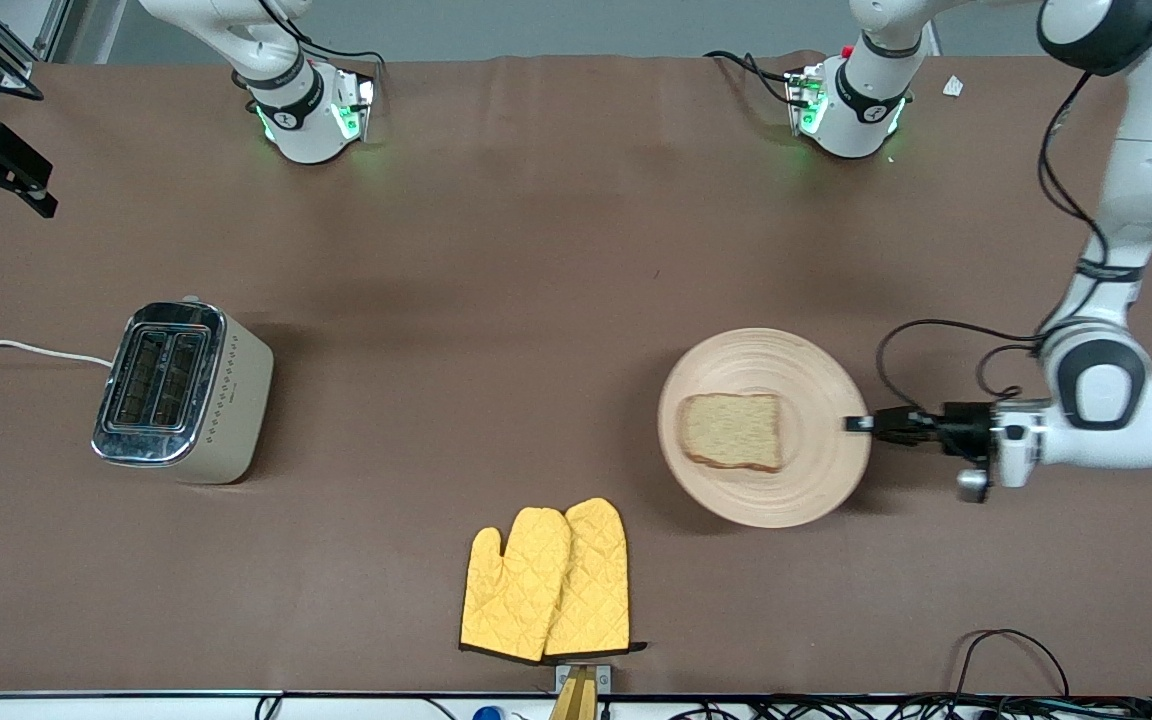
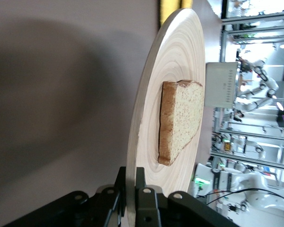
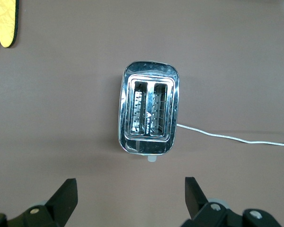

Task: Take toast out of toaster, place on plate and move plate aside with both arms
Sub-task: 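Slide the plate with the bread away from the toaster with the left gripper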

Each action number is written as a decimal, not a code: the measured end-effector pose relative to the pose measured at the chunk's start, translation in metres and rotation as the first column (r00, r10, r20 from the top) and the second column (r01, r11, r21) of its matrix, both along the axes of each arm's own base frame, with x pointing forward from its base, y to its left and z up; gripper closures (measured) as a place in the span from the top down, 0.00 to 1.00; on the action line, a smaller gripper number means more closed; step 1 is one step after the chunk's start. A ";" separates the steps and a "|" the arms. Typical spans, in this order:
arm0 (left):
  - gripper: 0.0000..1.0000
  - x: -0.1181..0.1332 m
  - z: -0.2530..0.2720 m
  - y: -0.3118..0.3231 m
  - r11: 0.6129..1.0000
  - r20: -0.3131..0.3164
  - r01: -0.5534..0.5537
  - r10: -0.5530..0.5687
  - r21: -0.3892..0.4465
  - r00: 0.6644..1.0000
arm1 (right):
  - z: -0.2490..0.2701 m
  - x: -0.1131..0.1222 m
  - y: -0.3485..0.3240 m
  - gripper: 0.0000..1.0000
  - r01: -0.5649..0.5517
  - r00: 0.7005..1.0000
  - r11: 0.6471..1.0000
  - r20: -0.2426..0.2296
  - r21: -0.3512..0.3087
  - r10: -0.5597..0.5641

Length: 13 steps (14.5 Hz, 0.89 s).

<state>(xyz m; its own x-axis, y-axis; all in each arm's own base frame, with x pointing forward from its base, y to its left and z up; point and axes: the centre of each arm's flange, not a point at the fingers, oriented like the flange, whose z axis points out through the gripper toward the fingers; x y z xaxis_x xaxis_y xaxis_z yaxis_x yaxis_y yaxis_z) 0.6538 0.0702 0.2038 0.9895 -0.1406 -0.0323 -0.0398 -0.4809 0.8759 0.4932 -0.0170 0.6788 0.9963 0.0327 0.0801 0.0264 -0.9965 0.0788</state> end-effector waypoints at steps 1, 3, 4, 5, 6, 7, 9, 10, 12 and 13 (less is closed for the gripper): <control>0.09 -0.006 -0.003 0.033 1.000 0.001 -0.020 0.020 0.022 1.000 | 0.000 0.000 0.000 1.00 0.000 1.000 1.000 0.000 0.000 0.000; 0.09 -0.021 -0.012 0.088 0.997 0.004 -0.062 0.062 0.044 0.998 | 0.000 0.000 0.000 1.00 0.000 1.000 1.000 0.000 0.000 0.000; 0.09 -0.028 -0.018 0.106 0.996 0.003 -0.085 0.085 0.042 0.996 | 0.000 0.000 0.000 1.00 0.000 1.000 1.000 0.000 0.000 0.000; 0.09 -0.034 -0.024 0.121 0.994 -0.001 -0.105 0.105 0.036 0.995 | 0.000 0.000 0.000 1.00 0.000 1.000 1.000 0.000 0.000 0.000; 0.09 -0.039 -0.032 0.132 0.993 -0.001 -0.118 0.118 0.028 0.993 | 0.000 0.000 0.000 1.00 0.000 1.000 1.000 0.000 0.000 0.000; 0.09 -0.044 -0.040 0.139 0.992 -0.003 -0.128 0.128 0.020 0.992 | 0.000 0.000 0.000 1.00 0.000 1.000 1.000 0.000 0.000 0.000; 0.09 -0.052 -0.058 0.149 0.989 -0.020 -0.145 0.145 0.002 0.989 | 0.000 0.000 0.000 1.00 0.000 1.000 1.000 -0.001 0.000 0.000; 0.09 -0.055 -0.065 0.152 0.988 -0.028 -0.151 0.151 -0.004 0.988 | 0.000 0.000 0.000 1.00 0.000 1.000 1.000 -0.001 0.000 0.000; 0.09 -0.060 -0.075 0.159 0.986 -0.040 -0.166 0.166 0.003 0.985 | 0.000 0.000 0.000 1.00 0.002 1.000 1.000 -0.001 0.000 -0.002; 0.09 -0.062 -0.076 0.165 0.985 -0.042 -0.173 0.173 0.008 0.984 | 0.000 0.000 0.000 1.00 0.006 1.000 1.000 -0.002 0.001 -0.006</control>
